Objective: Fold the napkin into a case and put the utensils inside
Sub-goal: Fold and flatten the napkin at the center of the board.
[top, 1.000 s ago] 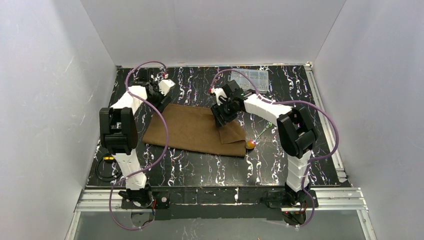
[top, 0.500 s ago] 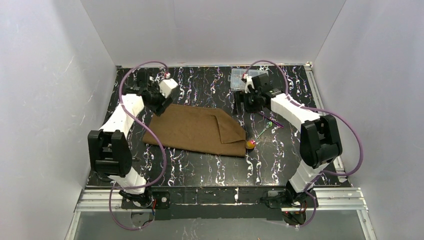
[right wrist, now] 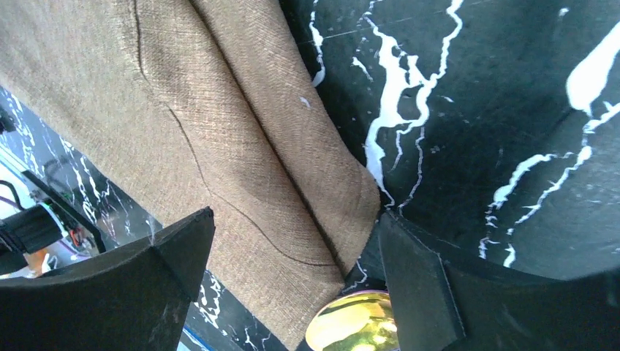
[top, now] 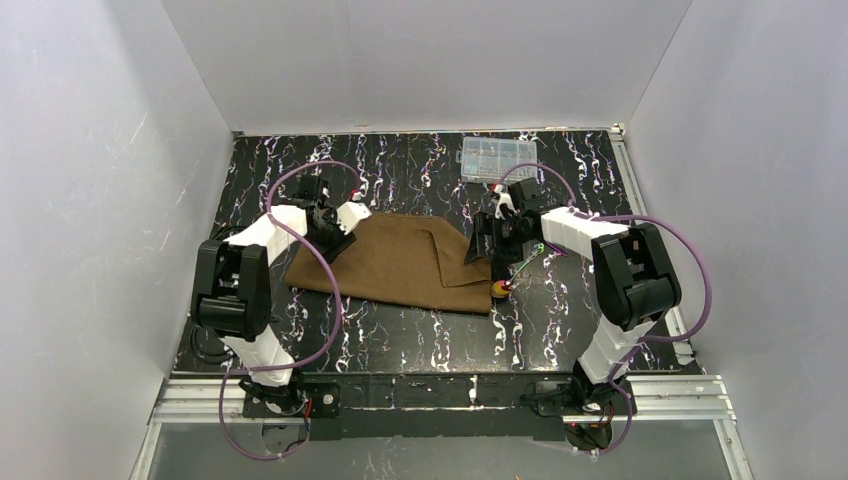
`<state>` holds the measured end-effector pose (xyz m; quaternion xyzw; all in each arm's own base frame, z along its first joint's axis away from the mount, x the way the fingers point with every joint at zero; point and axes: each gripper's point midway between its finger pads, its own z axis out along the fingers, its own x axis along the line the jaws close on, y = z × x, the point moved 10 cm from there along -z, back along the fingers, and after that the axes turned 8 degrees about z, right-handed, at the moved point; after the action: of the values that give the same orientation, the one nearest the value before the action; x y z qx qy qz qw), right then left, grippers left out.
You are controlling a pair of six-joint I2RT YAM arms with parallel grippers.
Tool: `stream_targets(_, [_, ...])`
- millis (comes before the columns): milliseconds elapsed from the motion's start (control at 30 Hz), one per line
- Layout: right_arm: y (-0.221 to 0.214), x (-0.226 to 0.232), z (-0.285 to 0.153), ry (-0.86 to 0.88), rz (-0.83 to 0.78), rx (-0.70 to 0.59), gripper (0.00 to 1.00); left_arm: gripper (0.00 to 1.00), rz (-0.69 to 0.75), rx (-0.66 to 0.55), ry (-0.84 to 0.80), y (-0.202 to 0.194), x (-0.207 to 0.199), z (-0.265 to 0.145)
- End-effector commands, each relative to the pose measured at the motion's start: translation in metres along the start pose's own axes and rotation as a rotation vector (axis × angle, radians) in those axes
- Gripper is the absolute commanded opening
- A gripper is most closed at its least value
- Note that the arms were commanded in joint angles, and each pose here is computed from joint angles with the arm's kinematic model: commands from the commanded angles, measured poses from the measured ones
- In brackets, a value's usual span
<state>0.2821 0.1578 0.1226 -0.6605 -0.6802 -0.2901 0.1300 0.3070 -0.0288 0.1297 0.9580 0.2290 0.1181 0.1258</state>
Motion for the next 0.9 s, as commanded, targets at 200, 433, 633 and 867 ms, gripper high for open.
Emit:
stream_targets(200, [0.002,-0.007,0.010,0.195,0.079,-0.016,0.90,0.42,0.096,0.058,0.032,-0.016,-0.005,0.019])
stream_targets(433, [0.021,0.025,-0.013,0.427,0.079,-0.117,0.86,0.40,0.127,0.085,0.038,-0.023,-0.008,0.022])
stream_targets(633, [0.020,0.052,-0.058,0.475,-0.016,-0.204,0.87,0.38,0.124,0.087,0.039,-0.021,-0.005,0.022])
stream_targets(867, [-0.001,0.019,-0.042,0.249,0.010,-0.177,0.88,0.37,0.116,0.093,0.035,-0.019,-0.003,0.021])
